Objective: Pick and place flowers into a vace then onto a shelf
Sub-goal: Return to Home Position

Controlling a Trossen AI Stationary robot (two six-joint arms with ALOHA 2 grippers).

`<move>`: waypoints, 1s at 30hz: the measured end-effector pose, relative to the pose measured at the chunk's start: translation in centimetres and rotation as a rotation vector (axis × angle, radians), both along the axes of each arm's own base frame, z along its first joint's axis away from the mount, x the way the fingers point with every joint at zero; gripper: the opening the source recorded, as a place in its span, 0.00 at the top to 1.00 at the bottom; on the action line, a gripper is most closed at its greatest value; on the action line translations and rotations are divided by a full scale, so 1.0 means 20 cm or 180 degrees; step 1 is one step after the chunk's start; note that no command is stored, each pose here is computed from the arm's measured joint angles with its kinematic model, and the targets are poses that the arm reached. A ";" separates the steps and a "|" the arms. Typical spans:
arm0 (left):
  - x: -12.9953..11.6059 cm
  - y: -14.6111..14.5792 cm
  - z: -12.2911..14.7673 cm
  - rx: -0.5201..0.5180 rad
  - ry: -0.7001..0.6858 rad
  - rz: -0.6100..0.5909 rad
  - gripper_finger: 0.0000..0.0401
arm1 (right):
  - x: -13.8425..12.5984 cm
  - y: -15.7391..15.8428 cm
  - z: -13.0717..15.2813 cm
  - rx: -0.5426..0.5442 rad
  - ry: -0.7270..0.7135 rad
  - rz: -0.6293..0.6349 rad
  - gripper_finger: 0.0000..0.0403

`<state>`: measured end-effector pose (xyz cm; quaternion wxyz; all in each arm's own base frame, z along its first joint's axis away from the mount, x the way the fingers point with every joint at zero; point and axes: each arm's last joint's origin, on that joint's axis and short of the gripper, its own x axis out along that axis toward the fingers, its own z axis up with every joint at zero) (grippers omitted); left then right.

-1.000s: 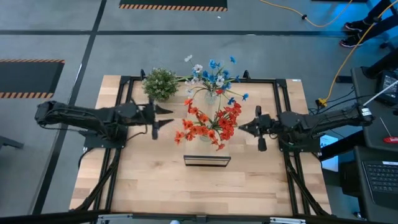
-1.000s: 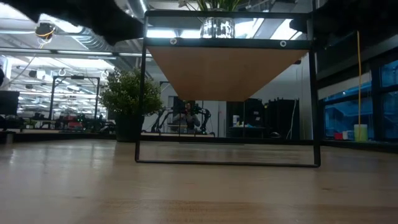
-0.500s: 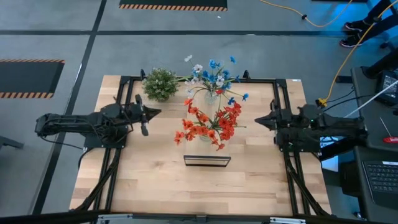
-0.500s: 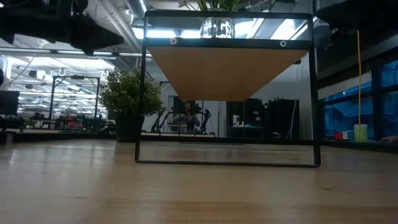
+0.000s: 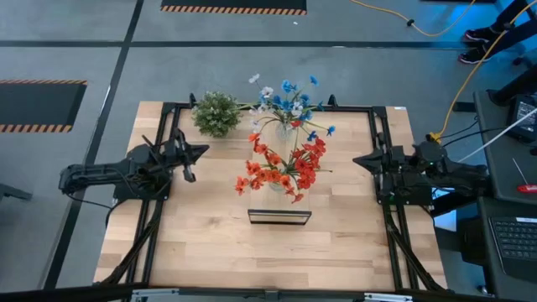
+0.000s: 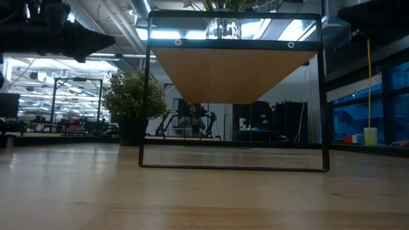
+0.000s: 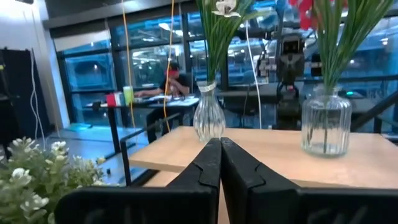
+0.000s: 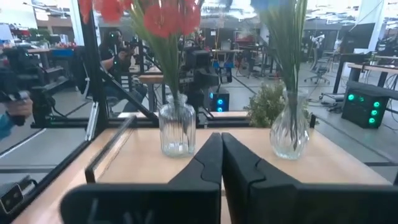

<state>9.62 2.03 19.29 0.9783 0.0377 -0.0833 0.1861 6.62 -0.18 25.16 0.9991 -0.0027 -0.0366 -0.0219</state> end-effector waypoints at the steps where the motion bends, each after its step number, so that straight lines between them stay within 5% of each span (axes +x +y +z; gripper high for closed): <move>1: -0.01 0.00 -0.01 0.0016 -0.0018 0.0000 1.00 | 0.01 0.00 -0.02 0.0004 0.0024 0.0001 0.99; 13: -0.01 -0.01 -0.04 -0.0073 -0.0068 -0.0140 0.99 | 0.09 0.00 -0.19 0.0066 0.0048 0.0136 0.99; 21: -0.01 -0.01 -0.05 -0.0098 -0.0077 -0.0170 0.99 | 0.15 0.01 -0.33 -0.0359 -0.0387 0.0237 0.99; 30: -0.01 -0.01 -0.05 -0.0095 -0.0053 -0.0257 1.00 | 0.16 0.01 -0.35 -0.0336 -0.0315 0.0317 0.99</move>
